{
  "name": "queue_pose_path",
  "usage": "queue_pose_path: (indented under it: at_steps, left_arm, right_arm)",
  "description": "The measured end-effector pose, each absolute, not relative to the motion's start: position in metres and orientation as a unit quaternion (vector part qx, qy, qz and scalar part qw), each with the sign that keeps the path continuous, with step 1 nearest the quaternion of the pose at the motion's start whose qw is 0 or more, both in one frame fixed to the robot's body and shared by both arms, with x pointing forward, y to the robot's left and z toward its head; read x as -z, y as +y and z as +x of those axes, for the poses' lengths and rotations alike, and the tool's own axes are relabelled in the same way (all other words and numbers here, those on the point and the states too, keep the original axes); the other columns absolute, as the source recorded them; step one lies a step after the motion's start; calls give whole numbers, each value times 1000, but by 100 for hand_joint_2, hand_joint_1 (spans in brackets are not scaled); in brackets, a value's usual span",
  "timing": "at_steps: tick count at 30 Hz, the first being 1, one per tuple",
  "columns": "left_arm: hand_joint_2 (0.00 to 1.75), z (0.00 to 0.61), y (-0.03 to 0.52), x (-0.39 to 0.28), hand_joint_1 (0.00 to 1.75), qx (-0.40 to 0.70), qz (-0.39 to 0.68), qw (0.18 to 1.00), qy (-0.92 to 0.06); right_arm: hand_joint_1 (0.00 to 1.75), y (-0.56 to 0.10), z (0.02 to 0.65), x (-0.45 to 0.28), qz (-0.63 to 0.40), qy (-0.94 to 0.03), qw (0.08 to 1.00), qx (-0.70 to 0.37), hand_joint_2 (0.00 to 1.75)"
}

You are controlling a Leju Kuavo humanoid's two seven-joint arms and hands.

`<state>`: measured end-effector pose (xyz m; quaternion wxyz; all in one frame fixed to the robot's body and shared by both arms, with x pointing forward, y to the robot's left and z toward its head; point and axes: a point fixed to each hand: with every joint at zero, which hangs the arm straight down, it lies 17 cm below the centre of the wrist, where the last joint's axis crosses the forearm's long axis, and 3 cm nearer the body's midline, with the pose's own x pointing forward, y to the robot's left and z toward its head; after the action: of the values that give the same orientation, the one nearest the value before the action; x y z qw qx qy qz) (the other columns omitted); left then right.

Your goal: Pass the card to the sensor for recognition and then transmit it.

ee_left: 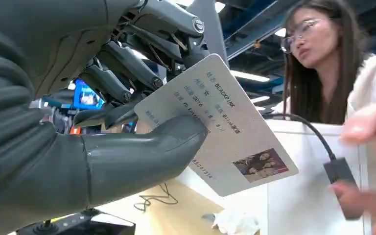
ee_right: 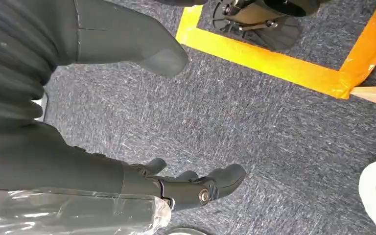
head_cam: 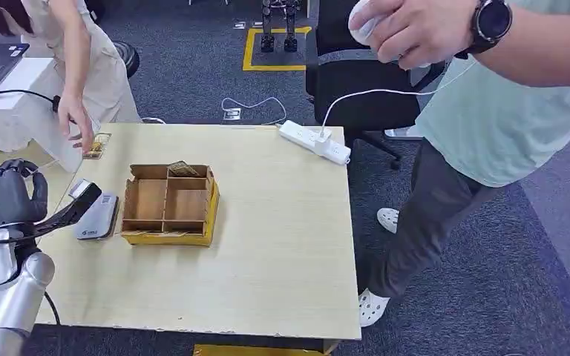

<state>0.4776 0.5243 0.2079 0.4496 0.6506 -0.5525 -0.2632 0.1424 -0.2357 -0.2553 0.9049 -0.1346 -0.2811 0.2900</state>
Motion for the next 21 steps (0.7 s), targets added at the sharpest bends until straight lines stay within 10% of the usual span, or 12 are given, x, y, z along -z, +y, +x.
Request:
queue_pose_path:
  at_steps: [21]
  left_arm:
    - [175,437,523,-114,175,342,643,493,-475]
  right_arm:
    - [0,-236,139,256,-133,-279,906,-289,175]
